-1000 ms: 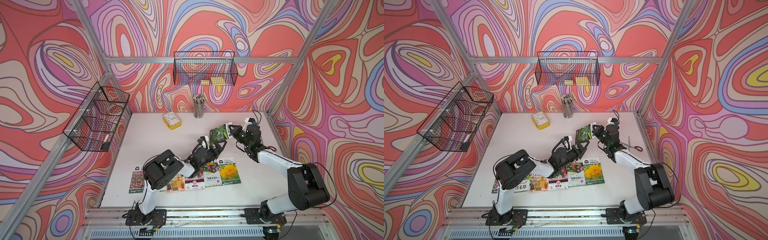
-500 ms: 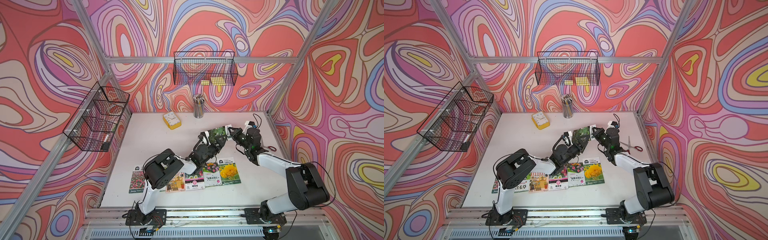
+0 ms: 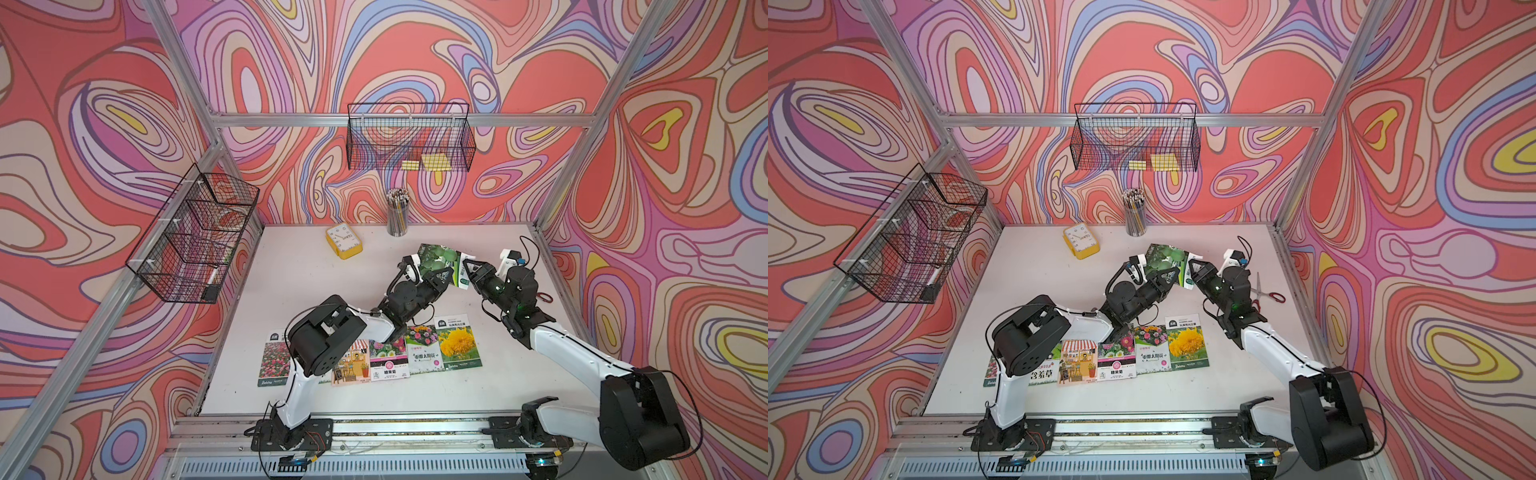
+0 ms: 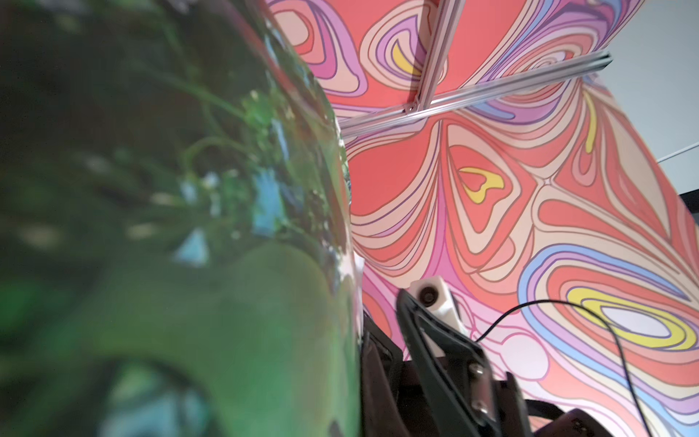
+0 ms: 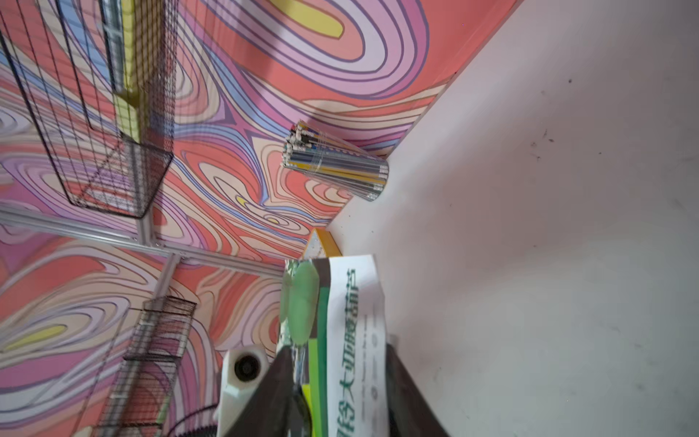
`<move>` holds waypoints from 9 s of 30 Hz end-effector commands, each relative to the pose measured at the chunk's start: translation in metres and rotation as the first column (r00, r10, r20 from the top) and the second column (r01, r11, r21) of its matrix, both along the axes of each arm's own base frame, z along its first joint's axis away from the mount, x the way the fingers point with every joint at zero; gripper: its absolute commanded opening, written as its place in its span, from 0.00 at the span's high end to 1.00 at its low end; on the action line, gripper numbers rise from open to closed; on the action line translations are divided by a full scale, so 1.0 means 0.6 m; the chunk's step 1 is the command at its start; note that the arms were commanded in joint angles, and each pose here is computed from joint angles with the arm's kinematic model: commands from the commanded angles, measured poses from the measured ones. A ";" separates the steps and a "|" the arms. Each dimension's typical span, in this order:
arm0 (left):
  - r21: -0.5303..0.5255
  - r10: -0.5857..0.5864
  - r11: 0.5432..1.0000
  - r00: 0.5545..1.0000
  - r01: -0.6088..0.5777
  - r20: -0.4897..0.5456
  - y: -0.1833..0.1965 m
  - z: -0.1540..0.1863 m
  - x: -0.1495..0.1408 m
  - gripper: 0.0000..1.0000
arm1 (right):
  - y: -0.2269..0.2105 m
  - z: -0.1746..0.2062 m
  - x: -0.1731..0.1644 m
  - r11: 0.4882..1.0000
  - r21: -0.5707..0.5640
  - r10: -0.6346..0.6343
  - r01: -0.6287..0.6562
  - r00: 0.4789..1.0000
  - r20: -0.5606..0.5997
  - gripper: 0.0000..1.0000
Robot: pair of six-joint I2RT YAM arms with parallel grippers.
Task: Arrange the seed packets in a row
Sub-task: Pick up the seed packet from the center of the board, then place the seed packet at the center of the board, then adjust the seed packet at the center of the board.
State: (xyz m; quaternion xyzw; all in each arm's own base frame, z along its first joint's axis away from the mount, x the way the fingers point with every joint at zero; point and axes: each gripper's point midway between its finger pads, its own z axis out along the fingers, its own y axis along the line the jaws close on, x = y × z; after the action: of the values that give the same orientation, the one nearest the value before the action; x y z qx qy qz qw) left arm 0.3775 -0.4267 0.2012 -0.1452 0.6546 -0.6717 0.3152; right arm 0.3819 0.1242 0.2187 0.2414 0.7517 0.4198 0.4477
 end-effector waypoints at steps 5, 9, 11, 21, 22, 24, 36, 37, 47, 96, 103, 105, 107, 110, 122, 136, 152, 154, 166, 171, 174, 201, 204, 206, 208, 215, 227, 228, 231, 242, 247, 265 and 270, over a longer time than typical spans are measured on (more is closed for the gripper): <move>0.172 -0.465 0.870 0.885 0.462 -0.025 -0.039 0.009 -0.090 1.00 | -0.056 -0.017 -0.084 0.980 -0.132 0.127 -0.147 0.981 -0.147 0.44; 0.198 -0.669 0.722 0.742 0.663 -0.046 -0.038 0.008 -0.150 1.00 | -0.047 -0.031 -0.122 0.957 -0.094 0.251 -0.274 0.947 -0.200 0.44; 0.194 -0.727 0.665 0.685 0.721 -0.049 -0.034 0.009 -0.172 1.00 | -0.041 -0.042 -0.133 0.948 -0.083 0.284 -0.308 0.933 -0.219 0.44; 0.214 -0.757 0.631 0.652 0.746 -0.040 -0.024 0.017 -0.189 1.00 | -0.044 -0.077 -0.152 0.949 -0.032 0.291 -0.313 0.911 -0.292 0.45; 0.211 -0.758 0.630 0.651 0.747 -0.040 -0.025 0.016 -0.189 1.00 | -0.048 -0.082 -0.154 0.951 -0.050 0.277 -0.306 0.911 -0.305 0.45; 0.201 -0.762 0.629 0.647 0.751 -0.031 -0.027 0.020 -0.188 1.00 | -0.055 -0.093 -0.158 0.954 -0.061 0.258 -0.294 0.908 -0.331 0.43; 0.187 -0.739 0.648 0.669 0.738 -0.080 -0.025 -0.007 -0.173 0.66 | -0.028 -0.042 -0.175 0.930 0.130 0.363 -0.343 0.912 -0.192 1.00; 0.187 -0.736 0.651 0.672 0.736 -0.083 -0.025 -0.010 -0.171 0.63 | -0.029 -0.044 -0.178 0.932 0.125 0.360 -0.341 0.911 -0.202 1.00; 0.377 -0.561 0.703 0.796 0.604 -0.228 0.066 -0.060 -0.124 0.01 | -0.129 -0.133 -0.189 0.962 -0.211 0.060 -0.174 0.888 -0.456 1.00; 0.363 -0.605 0.710 0.787 0.603 -0.123 0.125 -0.041 -0.195 0.01 | -0.279 -0.270 -0.201 0.603 -0.632 -0.520 -0.487 0.361 -0.774 1.00; 0.340 -0.611 0.718 0.784 0.607 -0.108 0.122 -0.034 -0.194 0.01 | -0.229 -0.257 -0.172 0.588 -0.601 -0.384 -0.540 0.468 -0.796 1.00; 0.333 -0.613 0.719 0.783 0.610 -0.109 0.121 -0.034 -0.193 0.01 | -0.219 -0.269 -0.176 0.599 -0.575 -0.360 -0.557 0.454 -0.815 1.00; 0.325 -0.616 0.721 0.781 0.612 -0.104 0.119 -0.032 -0.194 0.01 | -0.216 -0.283 -0.188 0.613 -0.549 -0.356 -0.569 0.421 -0.834 1.00; 0.325 -0.615 0.723 0.782 0.609 -0.097 0.120 -0.028 -0.195 0.01 | -0.229 -0.304 -0.210 0.601 -0.536 -0.412 -0.593 0.344 -0.844 1.00; 0.326 -0.616 0.722 0.782 0.610 -0.099 0.121 -0.030 -0.197 0.01 | -0.258 -0.297 -0.211 0.557 -0.594 -0.521 -0.581 0.312 -0.794 0.46; 0.351 -0.597 0.714 0.788 0.606 -0.148 0.123 -0.061 -0.194 0.01 | -0.112 -0.242 -0.042 0.821 -0.468 -0.115 -0.328 0.708 -0.697 0.35; 0.391 -0.568 0.704 0.800 0.593 -0.192 0.134 -0.074 -0.196 0.01 | -0.087 -0.340 -0.032 0.859 -0.375 -0.062 -0.350 0.655 -0.753 0.35; 0.391 -0.569 0.702 0.799 0.595 -0.193 0.132 -0.073 -0.196 0.01 | -0.088 -0.344 -0.046 0.862 -0.369 -0.066 -0.348 0.645 -0.761 0.35; 0.398 -0.582 0.690 0.791 0.604 -0.191 0.118 -0.072 -0.203 0.01 | -0.082 -0.334 -0.088 0.883 -0.327 -0.037 -0.338 0.644 -0.764 0.36; 0.402 -0.582 0.690 0.792 0.602 -0.188 0.117 -0.069 -0.206 0.01 | -0.075 -0.331 -0.099 0.898 -0.295 -0.019 -0.326 0.641 -0.767 0.37; 0.403 -0.582 0.688 0.791 0.603 -0.188 0.116 -0.069 -0.206 0.01 | -0.076 -0.336 -0.115 0.901 -0.289 -0.024 -0.322 0.630 -0.776 0.37; 0.825 -0.255 0.474 0.945 0.309 -0.207 0.279 0.014 -0.105 0.01 | -0.121 -0.130 -0.006 0.812 -0.546 -0.135 -0.206 0.844 -0.518 0.04; 0.878 -0.145 0.431 0.976 0.208 -0.161 0.353 0.044 -0.085 0.01 | -0.156 -0.102 0.007 0.740 -0.658 -0.217 -0.142 0.874 -0.434 0.03; 0.917 -0.058 0.381 0.993 0.121 -0.107 0.405 0.059 -0.071 0.01 | -0.180 -0.092 0.015 0.681 -0.725 -0.270 -0.102 0.885 -0.378 0.03; 0.935 0.028 0.353 0.998 0.041 -0.054 0.452 0.073 -0.060 0.01 | -0.199 -0.097 0.013 0.638 -0.763 -0.316 -0.104 0.868 -0.382 0.02; 0.898 0.113 0.439 0.989 0.034 -0.093 0.495 0.073 -0.073 0.01 | -0.247 -0.242 -0.036 0.831 -0.531 -0.278 -0.168 0.702 -0.656 0.02; 0.842 0.080 0.535 0.987 0.075 -0.138 0.472 0.042 -0.086 0.00 | -0.251 -0.343 -0.127 0.934 -0.353 -0.258 -0.056 0.577 -0.775 0.02; 0.842 0.078 0.535 0.988 0.074 -0.137 0.471 0.039 -0.087 0.01 | -0.249 -0.348 -0.136 0.941 -0.337 -0.256 -0.039 0.569 -0.781 0.02; 0.842 0.074 0.535 0.988 0.074 -0.134 0.471 0.035 -0.087 0.01 | -0.239 -0.356 -0.153 0.954 -0.300 -0.244 -0.009 0.560 -0.792 0.02; 0.834 0.060 0.546 0.990 0.074 -0.127 0.465 0.039 -0.082 0.01 | -0.217 -0.339 -0.204 0.969 -0.236 -0.235 0.072 0.555 -0.798 0.02; 0.821 0.061 0.567 0.990 0.068 -0.124 0.461 0.045 -0.080 0.01 | -0.217 -0.337 -0.221 0.967 -0.244 -0.244 0.074 0.540 -0.805 0.02; 0.882 0.121 0.471 0.988 0.032 -0.100 0.493 0.027 -0.067 0.01 | -0.260 -0.274 -0.188 0.917 -0.395 -0.348 0.062 0.607 -0.715 0.02; 0.944 0.237 0.330 0.967 0.010 -0.093 0.570 -0.024 -0.025 0.01 | -0.290 -0.197 -0.085 0.875 -0.474 -0.384 0.098 0.736 -0.558 0.02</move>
State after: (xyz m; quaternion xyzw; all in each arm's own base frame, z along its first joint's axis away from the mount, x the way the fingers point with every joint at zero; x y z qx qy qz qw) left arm 0.3483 -0.1166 0.2052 -0.0443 0.9287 -0.1975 0.3106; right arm 0.3033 -0.0349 0.0784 0.3950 0.8902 0.1067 0.2004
